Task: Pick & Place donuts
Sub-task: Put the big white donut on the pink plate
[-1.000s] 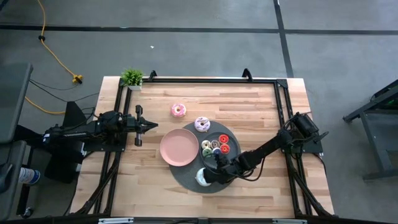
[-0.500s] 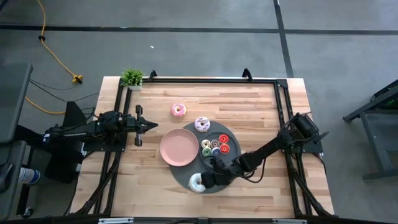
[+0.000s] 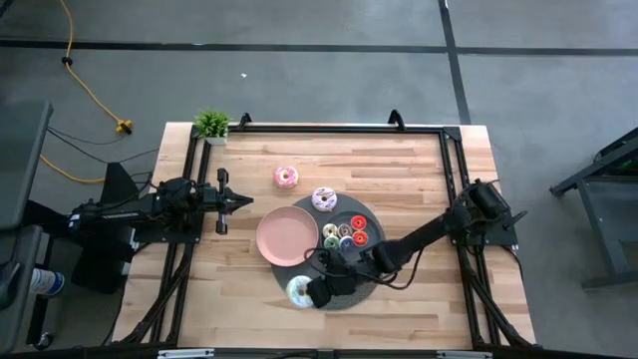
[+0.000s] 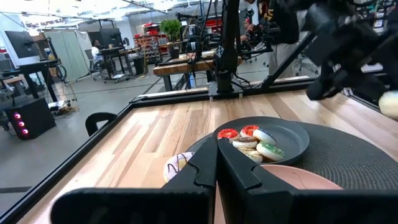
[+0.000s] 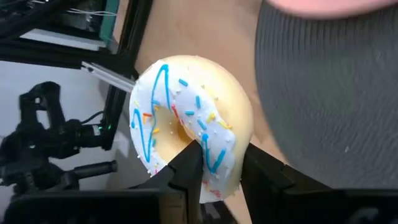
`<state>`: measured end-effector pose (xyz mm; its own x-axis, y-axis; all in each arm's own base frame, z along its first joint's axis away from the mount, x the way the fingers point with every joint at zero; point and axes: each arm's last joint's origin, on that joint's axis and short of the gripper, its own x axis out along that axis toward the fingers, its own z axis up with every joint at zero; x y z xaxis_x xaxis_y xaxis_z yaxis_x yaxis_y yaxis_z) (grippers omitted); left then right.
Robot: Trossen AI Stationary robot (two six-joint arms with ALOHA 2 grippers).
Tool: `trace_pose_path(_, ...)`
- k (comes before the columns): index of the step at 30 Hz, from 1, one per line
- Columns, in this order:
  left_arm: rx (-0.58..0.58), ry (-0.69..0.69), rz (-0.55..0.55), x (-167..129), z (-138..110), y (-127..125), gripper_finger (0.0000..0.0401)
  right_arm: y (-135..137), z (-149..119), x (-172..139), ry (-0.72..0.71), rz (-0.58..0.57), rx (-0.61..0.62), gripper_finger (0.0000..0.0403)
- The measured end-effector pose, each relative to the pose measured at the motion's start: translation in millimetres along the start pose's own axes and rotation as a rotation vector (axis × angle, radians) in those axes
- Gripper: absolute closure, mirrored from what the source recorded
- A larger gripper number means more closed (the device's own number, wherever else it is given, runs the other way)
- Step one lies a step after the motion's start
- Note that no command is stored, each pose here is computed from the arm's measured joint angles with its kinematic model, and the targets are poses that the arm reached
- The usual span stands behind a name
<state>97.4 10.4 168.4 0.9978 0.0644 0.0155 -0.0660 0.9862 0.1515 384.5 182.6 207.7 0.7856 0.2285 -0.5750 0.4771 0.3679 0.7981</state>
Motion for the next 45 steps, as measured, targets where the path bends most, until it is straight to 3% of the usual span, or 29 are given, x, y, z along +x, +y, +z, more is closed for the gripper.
trace_pose_path(8, 0.000, 0.000, 0.000, 0.0, 0.0, 0.0, 0.0400, 34.3, 38.8, -18.9, -0.013, -0.150, -0.130, 0.0312)
trace_pose_path(17, 0.000, 0.000, 0.000, 0.0, 0.0, 0.0, 0.0400, 41.7, 95.5, -34.7, -0.017, -0.292, -0.206, 0.0311)
trace_pose_path(25, 0.000, 0.000, 0.000, 0.0, 0.0, 0.0, 0.0400, 22.1, 131.1, -1.0, 0.052, -0.330, -0.190, 0.0314)
trace_pose_path(34, 0.000, 0.000, 0.000, 0.0, 0.0, 0.0, 0.0400, 6.5, 151.3, 34.5, 0.113, -0.371, -0.172, 0.0314)
trace_pose_path(45, 0.000, 0.000, 0.000, 0.0, 0.0, 0.0, 0.0400, 2.4, 157.9, 62.5, 0.188, -0.441, -0.379, 0.0314)
